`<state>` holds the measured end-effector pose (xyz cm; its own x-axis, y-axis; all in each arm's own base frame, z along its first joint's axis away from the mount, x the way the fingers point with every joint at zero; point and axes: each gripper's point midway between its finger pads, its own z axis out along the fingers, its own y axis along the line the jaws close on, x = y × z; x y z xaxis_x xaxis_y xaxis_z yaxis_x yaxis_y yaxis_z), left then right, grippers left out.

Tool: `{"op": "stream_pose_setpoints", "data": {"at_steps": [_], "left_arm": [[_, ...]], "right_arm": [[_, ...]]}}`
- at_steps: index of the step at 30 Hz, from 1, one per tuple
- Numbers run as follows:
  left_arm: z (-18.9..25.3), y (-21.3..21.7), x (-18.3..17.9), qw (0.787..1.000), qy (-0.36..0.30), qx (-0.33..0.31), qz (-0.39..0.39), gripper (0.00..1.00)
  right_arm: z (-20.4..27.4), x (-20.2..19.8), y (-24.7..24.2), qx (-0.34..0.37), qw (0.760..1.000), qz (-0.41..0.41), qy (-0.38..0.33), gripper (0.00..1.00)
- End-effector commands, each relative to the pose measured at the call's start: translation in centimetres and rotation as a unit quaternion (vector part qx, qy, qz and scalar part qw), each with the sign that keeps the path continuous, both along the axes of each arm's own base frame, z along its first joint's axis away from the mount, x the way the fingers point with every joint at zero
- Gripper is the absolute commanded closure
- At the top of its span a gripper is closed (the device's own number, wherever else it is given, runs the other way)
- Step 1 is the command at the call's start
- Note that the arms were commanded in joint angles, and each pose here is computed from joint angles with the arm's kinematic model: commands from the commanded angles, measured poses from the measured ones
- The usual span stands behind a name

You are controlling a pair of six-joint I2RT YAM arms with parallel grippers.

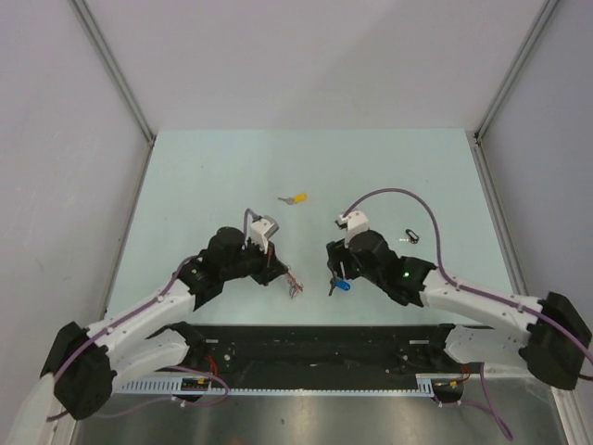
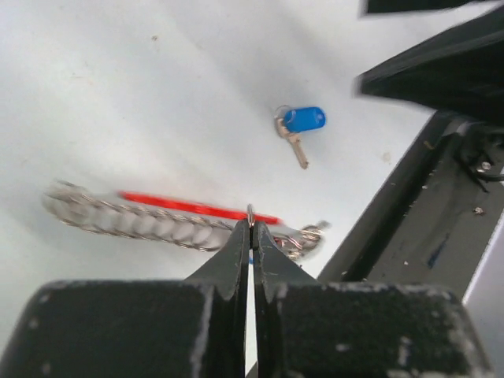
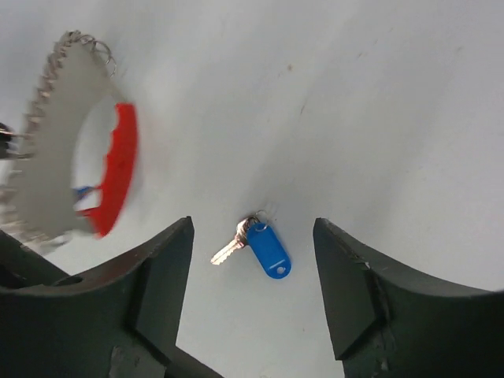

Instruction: Put the keys on the keyring

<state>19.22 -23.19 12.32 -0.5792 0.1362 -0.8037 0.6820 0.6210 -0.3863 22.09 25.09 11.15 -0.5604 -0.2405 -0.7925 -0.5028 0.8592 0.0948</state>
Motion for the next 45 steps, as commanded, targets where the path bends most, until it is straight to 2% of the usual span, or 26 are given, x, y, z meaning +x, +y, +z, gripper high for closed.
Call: {"op": "stream_pose_setpoints", "data": {"at_steps": [1, 6, 10, 11, 12, 15, 17, 19, 22, 25, 28, 29, 36, 45], "left_arm": [[0.9, -1.1, 2.4, 0.999, -0.004, 0.017, 0.027, 0.97], [-1.4, -3.6, 3.9, 0.998, 0.02, 0.052, 0.002, 0.91], [-1.6, -5.1, 4.6, 0.999, 0.015, 0.049, -0.006, 0.87], [-1.8, -5.1, 4.5, 0.999, 0.016, 0.048, -0.006, 0.84], [-1.8, -5.1, 4.5, 0.999, 0.011, 0.044, -0.005, 0.7], [-0.7, -4.9, 4.9, 0.999, -0.021, 0.023, 0.01, 0.51], [0.8, -4.4, 5.4, 0.998, -0.048, -0.005, 0.038, 0.46], [2.1, -3.8, 5.7, 0.996, -0.067, -0.022, 0.062, 0.36], [2.7, -2.9, 5.8, 0.993, -0.064, -0.032, 0.093, 0.26], [3.3, -2.4, 4.9, 0.993, -0.052, -0.037, 0.095, 0.21], [5.4, -1.1, 3.9, 0.992, -0.069, -0.043, 0.101, 0.13], [7.2, -0.5, 3.6, 0.989, -0.089, -0.057, 0.105, 0.01], [10.9, 3.0, 2.5, 0.98, -0.152, -0.029, 0.123, 0.0], [10.1, 3.4, 2.9, 0.98, -0.176, 0.039, 0.09, 0.0]], "right_arm": [[2.6, 0.0, -2.3, 0.045, 0.998, -0.034, -0.025, 0.3], [3.8, -1.3, -2.6, 0.088, 0.996, -0.014, -0.024, 0.27], [3.5, -1.9, -2.2, 0.094, 0.995, 0.009, -0.013, 0.27], [3.5, -2.0, -1.8, 0.099, 0.995, 0.015, -0.011, 0.27], [3.5, -2.2, -1.5, 0.103, 0.994, 0.022, -0.007, 0.27], [3.0, -1.7, -0.9, 0.108, 0.994, 0.025, -0.002, 0.27], [2.7, -1.0, -0.2, 0.116, 0.993, 0.029, -0.001, 0.27], [3.0, -0.3, 0.6, 0.136, 0.99, 0.036, -0.001, 0.27], [2.4, 0.8, 1.4, 0.147, 0.988, 0.039, 0.01, 0.3], [1.0, 1.7, 1.8, 0.13, 0.991, 0.04, 0.016, 0.32], [-0.3, 2.8, 1.8, 0.106, 0.993, 0.04, 0.021, 0.34], [-0.5, 3.3, 1.7, 0.103, 0.994, 0.039, 0.022, 0.34], [-1.5, 6.0, 2.8, 0.103, 0.993, 0.029, 0.044, 0.39], [-3.9, 8.6, 5.1, 0.103, 0.991, 0.02, 0.082, 0.41]]}}
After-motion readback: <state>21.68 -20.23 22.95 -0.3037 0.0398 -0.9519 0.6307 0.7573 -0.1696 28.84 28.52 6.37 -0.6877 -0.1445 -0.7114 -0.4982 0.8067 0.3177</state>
